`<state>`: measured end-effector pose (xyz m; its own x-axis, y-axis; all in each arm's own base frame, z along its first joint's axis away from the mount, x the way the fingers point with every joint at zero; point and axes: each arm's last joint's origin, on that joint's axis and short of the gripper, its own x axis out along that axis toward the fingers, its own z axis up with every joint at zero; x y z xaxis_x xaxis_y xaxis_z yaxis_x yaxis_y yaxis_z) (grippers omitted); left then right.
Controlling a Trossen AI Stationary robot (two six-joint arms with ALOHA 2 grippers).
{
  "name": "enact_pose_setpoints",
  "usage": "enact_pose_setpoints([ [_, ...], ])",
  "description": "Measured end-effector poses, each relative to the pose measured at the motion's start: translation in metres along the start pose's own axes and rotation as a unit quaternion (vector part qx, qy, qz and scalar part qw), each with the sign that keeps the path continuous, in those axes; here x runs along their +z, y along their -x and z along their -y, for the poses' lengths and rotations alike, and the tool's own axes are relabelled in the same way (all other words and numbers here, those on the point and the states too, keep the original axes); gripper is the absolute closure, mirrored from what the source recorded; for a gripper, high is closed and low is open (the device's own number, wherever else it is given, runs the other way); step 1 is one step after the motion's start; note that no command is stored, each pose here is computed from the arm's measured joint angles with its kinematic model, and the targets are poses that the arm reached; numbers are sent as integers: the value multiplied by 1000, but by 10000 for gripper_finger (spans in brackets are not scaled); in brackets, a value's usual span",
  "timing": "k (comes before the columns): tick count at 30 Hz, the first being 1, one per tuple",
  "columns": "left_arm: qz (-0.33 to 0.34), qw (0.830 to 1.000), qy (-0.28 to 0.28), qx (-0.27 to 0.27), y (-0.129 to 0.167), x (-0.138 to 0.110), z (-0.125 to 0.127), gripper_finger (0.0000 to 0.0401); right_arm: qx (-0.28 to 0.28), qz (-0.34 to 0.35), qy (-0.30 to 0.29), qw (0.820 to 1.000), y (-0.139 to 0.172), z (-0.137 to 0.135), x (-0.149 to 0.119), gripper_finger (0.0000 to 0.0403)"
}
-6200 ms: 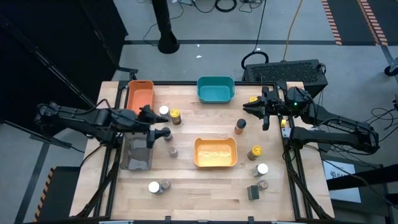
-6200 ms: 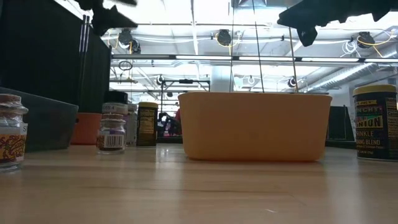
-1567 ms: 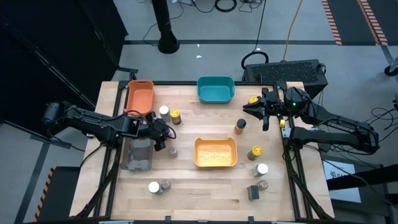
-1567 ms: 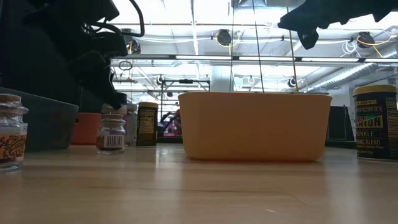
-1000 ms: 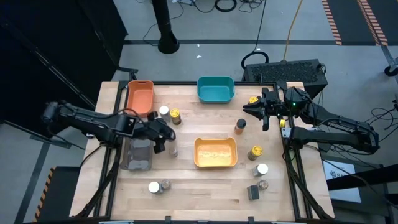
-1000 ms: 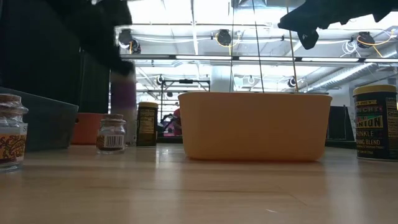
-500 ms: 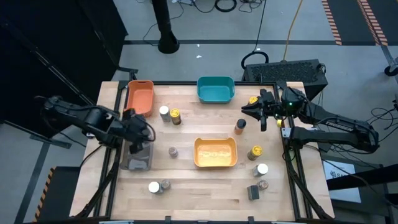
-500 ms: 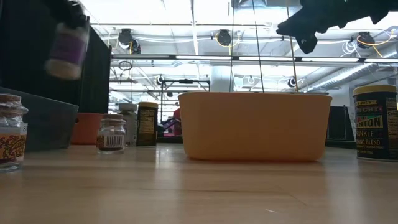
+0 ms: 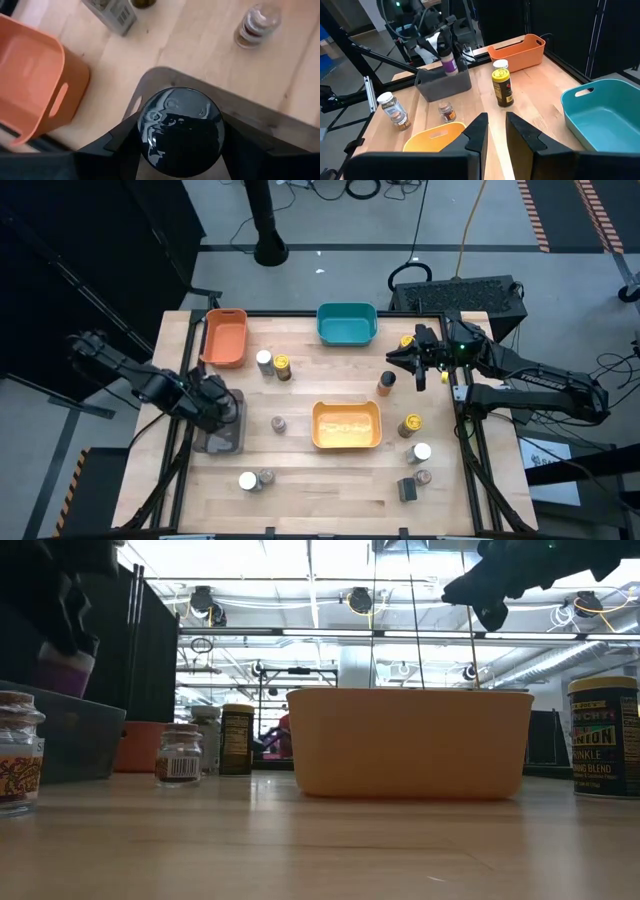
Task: Sort spices by type
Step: Put the left black spice bottle into the black bin
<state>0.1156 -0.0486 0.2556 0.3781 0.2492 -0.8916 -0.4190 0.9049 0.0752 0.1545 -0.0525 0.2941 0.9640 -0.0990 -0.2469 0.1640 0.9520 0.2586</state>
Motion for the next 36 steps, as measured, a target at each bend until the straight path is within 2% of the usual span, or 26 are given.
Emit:
enact_pose_setpoints([
  [17,29,999,-4,19,-41,-18,6,177,0,0,2,1000,0,0,0,351],
  [29,63,997,-24,31,-40,-22,9,177,0,0,2,1000,0,0,0,351],
  [36,70,997,-10,20,-38,-26,13,177,0,0,2,1000,0,0,0,351],
])
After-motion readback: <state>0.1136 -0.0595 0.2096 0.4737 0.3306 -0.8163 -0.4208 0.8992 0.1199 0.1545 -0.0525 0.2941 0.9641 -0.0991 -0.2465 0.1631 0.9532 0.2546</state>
